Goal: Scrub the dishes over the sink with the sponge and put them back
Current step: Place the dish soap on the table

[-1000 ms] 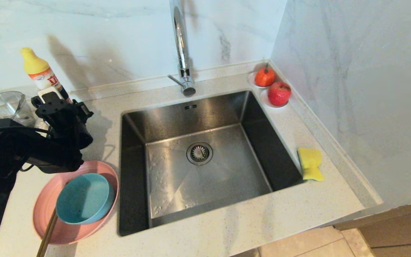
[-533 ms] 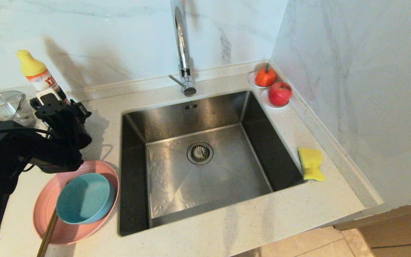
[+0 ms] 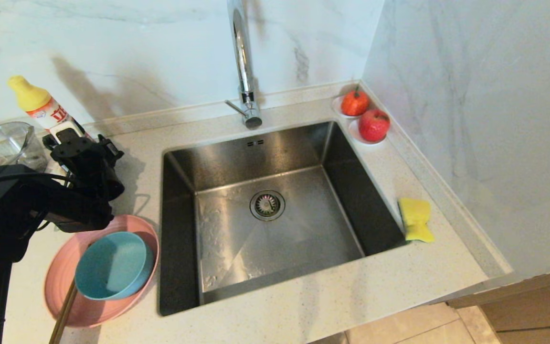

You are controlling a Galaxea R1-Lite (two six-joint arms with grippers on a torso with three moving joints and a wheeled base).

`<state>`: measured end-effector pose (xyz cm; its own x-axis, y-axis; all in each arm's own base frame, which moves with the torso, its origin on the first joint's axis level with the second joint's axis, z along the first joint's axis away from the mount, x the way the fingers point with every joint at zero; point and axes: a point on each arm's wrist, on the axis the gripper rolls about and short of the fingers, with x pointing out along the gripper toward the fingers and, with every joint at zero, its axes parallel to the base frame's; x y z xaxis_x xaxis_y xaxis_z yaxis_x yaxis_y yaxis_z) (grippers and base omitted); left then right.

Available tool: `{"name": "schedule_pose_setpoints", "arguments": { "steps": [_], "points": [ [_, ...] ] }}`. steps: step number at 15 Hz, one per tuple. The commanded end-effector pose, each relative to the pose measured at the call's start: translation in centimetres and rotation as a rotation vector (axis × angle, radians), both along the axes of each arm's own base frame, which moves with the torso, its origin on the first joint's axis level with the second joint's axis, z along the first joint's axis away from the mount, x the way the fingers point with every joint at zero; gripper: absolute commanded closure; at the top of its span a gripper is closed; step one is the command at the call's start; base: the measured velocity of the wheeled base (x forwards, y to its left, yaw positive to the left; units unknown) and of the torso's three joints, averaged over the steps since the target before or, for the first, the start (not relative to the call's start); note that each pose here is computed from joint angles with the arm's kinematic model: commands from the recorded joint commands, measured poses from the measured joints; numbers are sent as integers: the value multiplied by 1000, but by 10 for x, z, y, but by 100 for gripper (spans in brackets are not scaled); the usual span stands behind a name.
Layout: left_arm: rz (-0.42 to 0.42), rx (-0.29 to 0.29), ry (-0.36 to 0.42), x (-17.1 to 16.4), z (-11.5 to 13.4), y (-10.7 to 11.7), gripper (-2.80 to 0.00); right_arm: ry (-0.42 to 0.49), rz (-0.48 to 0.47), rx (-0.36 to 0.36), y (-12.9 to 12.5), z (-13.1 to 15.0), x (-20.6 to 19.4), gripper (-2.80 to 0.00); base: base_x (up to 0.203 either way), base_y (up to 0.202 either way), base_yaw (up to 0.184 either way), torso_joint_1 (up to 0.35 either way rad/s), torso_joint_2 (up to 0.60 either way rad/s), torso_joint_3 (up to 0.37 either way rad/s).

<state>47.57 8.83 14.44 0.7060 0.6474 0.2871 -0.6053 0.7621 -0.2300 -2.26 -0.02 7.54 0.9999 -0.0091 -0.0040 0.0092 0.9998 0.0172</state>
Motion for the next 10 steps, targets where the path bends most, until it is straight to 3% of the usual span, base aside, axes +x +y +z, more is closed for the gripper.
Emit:
{"name": "schedule_pose_setpoints", "arguments": {
  "steps": [1, 4, 10],
  "points": [
    [7, -4, -4, 0, -2, 2, -280, 1, 0, 0, 0, 0, 0, 0, 0, 0, 0, 0, 0, 0],
    [8, -3, -13, -3, 4, 1, -280, 1, 0, 0, 0, 0, 0, 0, 0, 0, 0, 0, 0, 0],
    [7, 24, -152, -40, 83, -5, -280, -1, 0, 0, 0, 0, 0, 0, 0, 0, 0, 0, 0, 0]
  ]
}}
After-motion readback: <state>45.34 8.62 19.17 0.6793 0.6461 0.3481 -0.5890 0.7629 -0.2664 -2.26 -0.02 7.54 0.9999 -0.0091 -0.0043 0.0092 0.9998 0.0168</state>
